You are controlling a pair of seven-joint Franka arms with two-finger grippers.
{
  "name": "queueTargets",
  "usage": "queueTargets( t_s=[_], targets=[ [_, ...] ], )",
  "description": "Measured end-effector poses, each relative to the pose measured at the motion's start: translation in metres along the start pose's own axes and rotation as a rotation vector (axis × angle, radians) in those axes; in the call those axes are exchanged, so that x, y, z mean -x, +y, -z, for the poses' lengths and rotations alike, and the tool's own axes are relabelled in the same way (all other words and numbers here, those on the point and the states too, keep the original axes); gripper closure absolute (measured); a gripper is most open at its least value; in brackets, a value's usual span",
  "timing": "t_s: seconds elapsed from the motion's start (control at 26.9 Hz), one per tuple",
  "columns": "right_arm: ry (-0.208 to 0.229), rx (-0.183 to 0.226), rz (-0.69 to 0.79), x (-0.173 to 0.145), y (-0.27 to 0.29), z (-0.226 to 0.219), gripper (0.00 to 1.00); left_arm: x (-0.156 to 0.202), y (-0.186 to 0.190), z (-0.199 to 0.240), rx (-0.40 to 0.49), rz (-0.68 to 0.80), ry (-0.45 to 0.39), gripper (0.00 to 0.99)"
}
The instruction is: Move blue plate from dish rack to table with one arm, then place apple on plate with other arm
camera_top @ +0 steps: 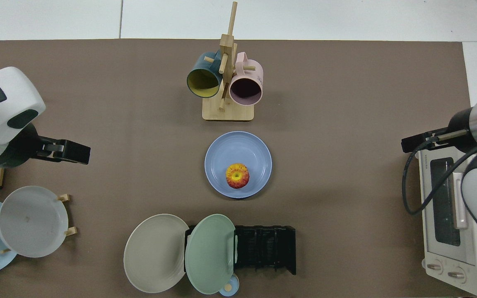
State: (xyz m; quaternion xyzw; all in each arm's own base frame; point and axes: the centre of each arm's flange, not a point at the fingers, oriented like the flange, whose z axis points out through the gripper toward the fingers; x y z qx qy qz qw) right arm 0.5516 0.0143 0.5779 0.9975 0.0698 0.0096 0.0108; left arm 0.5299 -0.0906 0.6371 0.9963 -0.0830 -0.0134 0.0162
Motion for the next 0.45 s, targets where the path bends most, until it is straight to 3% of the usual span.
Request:
queueTargets(
  t_s=[0.45],
  targets=[
    [0.024, -0.005, -0.043, 0.002, 0.019, 0.007, 0.0, 0.0, 0.0, 0.0, 0.001, 0.0, 0.0, 0.0]
  ],
)
